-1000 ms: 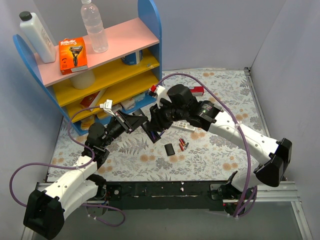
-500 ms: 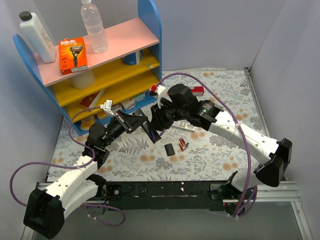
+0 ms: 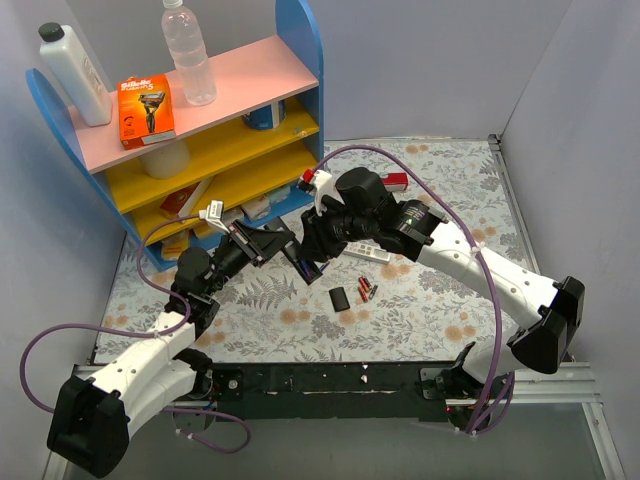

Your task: Load the batteries into the remote control

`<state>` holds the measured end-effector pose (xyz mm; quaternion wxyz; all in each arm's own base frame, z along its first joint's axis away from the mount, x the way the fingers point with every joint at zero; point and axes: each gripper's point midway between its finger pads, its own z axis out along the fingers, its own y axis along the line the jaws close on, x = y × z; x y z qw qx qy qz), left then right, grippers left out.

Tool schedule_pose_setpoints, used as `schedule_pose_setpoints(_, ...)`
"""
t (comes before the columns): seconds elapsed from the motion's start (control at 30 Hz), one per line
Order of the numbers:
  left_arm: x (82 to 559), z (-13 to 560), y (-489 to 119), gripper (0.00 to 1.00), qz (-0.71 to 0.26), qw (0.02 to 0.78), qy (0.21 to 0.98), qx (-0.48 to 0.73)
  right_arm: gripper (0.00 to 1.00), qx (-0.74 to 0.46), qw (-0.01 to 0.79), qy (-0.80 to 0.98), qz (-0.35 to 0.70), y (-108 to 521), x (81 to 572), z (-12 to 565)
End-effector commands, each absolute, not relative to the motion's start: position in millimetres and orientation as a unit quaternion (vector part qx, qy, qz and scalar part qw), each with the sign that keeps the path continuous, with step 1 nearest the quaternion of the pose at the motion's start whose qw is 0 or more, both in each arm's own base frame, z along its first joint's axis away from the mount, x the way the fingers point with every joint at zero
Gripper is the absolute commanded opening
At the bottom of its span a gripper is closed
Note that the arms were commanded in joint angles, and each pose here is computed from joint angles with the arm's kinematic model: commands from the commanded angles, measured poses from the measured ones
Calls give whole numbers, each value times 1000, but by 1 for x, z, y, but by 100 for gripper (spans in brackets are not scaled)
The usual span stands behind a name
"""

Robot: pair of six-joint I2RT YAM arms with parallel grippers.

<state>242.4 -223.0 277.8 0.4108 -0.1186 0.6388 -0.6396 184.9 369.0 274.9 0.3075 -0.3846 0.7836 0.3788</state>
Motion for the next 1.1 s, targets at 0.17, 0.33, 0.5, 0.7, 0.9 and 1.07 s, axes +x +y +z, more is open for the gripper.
schedule_pose_setpoints(0.17, 240, 283, -220, 0, -647, 423, 623, -118, 47, -353, 375, 762, 393, 367, 192, 319)
schedule_pose_setpoints(0.33, 240, 284, -220, 0, -647, 424, 622, -119, 45, -359, 361, 752, 418, 370, 182, 322)
schedule_pose_setpoints(0.5, 240, 286, -220, 0, -649, 426, 620, -118, 43, -359, 339, 760, 422, 370, 177, 311)
schedule_pose_setpoints(0.7, 240, 290, -220, 0, -653, 425, 615, -119, 43, -359, 318, 767, 426, 371, 171, 303)
schedule_pose_setpoints(0.9, 240, 293, -220, 0, -655, 427, 612, -118, 41, -362, 307, 769, 428, 374, 169, 298)
schedule_pose_setpoints(1.07, 241, 295, -220, 0, -657, 427, 610, -118, 38, -365, 300, 770, 428, 376, 167, 296)
